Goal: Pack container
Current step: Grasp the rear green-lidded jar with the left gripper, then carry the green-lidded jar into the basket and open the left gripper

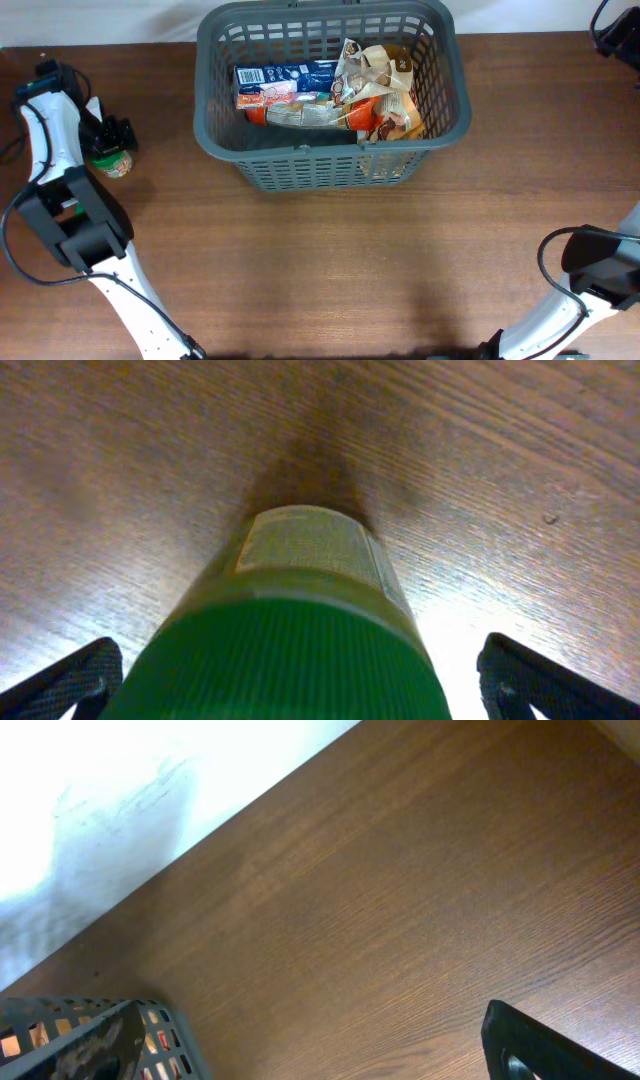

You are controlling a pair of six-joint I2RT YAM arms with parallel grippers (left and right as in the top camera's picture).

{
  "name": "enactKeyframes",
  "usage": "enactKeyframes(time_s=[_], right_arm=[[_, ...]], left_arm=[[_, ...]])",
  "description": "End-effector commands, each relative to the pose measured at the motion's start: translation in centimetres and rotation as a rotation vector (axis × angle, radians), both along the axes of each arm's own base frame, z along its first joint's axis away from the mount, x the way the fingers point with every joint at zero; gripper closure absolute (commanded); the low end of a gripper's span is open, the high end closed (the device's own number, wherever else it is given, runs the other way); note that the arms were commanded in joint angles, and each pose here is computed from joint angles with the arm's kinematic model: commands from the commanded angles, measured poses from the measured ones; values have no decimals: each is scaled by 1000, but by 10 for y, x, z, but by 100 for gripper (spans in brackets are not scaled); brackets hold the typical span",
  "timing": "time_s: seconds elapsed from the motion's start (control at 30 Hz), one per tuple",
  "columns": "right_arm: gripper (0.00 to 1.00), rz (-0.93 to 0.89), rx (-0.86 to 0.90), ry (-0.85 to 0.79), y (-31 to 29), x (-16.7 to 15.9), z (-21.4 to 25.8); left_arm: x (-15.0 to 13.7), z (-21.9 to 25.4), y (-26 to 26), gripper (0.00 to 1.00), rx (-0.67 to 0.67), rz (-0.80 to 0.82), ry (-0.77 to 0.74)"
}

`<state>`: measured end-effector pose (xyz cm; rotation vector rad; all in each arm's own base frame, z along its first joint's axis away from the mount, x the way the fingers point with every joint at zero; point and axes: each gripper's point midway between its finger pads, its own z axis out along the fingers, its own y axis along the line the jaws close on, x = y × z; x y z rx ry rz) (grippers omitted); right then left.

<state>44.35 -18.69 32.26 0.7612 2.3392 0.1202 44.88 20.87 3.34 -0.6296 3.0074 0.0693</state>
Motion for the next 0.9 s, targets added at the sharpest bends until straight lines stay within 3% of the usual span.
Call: enactKeyframes(time_s=[0.0, 0.13, 0.4, 0.63, 0.87], right_arm=[[1, 5, 7, 2, 0, 1, -2], [1, 5, 7, 3, 0, 1, -2], [1, 5, 7, 2, 0, 1, -2], [1, 5, 7, 2, 0, 1, -2], [1, 5, 7, 2, 0, 1, -2]], left_arm=[[-5, -21, 2, 6, -25, -15, 35], [-6, -24, 2, 11, -27, -15, 44], [-5, -24, 2, 29, -26, -15, 40], [-5, -17, 2, 63, -23, -64, 41], [7, 37, 6, 85, 3, -88, -21]])
